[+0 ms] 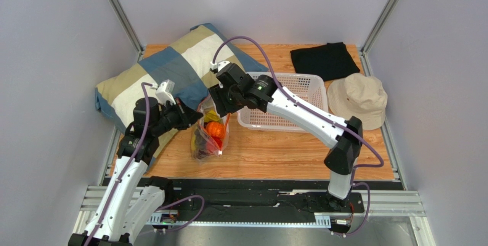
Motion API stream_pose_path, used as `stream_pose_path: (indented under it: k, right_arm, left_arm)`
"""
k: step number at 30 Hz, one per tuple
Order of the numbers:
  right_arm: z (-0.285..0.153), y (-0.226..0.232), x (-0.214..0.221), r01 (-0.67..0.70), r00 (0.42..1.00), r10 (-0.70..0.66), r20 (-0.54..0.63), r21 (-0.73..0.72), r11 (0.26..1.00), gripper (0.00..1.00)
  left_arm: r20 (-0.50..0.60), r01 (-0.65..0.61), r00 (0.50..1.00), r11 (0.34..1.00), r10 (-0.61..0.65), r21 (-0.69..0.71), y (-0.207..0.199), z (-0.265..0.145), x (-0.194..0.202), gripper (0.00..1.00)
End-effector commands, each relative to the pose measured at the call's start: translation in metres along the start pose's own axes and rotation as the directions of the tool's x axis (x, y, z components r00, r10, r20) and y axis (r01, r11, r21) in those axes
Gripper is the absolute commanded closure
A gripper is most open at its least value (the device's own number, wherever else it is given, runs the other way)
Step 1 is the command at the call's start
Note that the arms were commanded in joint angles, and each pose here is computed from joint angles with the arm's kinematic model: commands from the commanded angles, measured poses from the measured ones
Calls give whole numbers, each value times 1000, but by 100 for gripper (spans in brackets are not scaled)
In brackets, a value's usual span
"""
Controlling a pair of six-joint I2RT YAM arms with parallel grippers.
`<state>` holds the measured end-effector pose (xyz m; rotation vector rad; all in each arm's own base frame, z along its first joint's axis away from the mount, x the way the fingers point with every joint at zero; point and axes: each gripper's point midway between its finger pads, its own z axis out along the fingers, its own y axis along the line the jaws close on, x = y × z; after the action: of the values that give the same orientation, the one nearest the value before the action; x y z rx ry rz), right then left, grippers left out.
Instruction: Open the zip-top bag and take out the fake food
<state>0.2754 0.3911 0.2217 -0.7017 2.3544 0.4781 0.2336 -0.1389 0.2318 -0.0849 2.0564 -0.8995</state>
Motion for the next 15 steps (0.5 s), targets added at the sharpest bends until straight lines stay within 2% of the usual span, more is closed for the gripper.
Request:
stream_pose_path:
  k: [1,4,8,10,12,15]
  right_arm:
    - [-64,27,-29,-28,986,36,164,-51,998,42]
    - [-54,49,-18,-15,991,33,133,-138,990,52]
    - [-30,59,-8,-1,995,18,94,-177,984,66]
    - [-23,72,-10,27,994,-1,109,-244,970,67]
    - [-10,72,-3,45,995,-22,98,-244,969,68]
    - [10,74,13,87,996,-77,51,-262,961,63]
  left_arm:
    - [76,-43,996,994,36,96,-25,-5,-21,100]
    - [81,-50,996,993,42,104,-29,-6,-24,100]
    - [90,-55,995,992,45,115,-33,-9,-26,100]
    - [92,-56,995,992,46,116,-34,-10,-27,100]
    - [96,-57,994,991,46,118,-34,-11,-28,100]
    - [97,-58,994,992,47,115,-34,-11,-27,100]
